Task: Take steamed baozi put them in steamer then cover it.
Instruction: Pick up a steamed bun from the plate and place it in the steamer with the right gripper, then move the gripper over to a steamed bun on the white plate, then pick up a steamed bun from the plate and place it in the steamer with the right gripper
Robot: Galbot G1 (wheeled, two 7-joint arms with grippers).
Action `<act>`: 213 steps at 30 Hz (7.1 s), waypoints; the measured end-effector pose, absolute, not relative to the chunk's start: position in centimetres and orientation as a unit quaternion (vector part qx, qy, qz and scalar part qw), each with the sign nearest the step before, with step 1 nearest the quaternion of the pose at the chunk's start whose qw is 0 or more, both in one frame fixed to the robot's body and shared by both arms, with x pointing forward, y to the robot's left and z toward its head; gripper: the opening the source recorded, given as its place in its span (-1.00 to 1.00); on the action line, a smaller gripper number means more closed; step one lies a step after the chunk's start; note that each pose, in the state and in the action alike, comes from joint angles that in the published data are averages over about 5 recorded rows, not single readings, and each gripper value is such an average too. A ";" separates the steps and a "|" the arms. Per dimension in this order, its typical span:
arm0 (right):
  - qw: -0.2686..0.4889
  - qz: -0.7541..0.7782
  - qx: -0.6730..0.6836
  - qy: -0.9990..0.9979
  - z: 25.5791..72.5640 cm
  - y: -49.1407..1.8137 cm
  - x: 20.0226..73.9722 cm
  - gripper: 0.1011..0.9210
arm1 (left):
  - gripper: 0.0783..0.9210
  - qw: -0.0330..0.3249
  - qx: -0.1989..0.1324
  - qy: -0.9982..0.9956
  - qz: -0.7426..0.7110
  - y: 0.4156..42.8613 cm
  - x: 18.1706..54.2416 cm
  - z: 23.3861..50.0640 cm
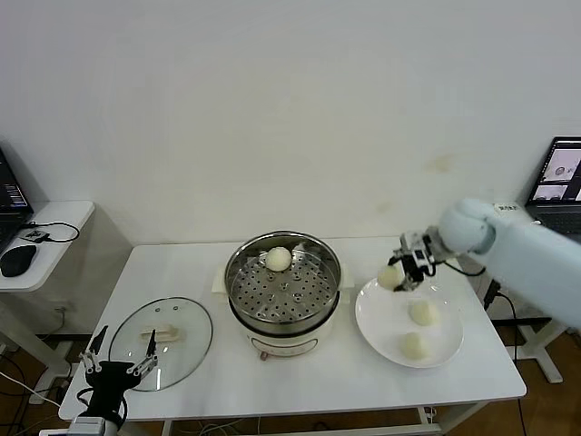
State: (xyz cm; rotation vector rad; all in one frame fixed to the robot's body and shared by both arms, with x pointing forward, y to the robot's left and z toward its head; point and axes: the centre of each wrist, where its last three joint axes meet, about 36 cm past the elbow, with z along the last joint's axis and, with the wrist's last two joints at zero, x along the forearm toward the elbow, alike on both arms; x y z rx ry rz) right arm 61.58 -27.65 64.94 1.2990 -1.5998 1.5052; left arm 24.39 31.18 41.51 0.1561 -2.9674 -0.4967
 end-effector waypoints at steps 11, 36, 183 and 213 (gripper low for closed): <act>0.264 0.545 0.519 -0.603 67.6 -16.8 62.6 0.30 | 0.77 0.060 0.058 -0.983 -0.162 31.5 24.6 41.7; 0.307 0.512 0.531 -0.601 58.4 1.6 63.2 0.31 | 0.77 0.065 0.072 -0.983 -0.159 32.0 24.7 40.9; 0.128 0.656 0.642 -0.377 61.2 -6.4 61.9 0.24 | 0.77 0.067 0.081 -0.981 -0.163 31.5 24.1 41.1; 0.038 0.700 0.675 -0.231 59.5 -3.3 61.5 0.65 | 0.77 0.063 0.082 -0.982 -0.156 31.1 24.3 41.0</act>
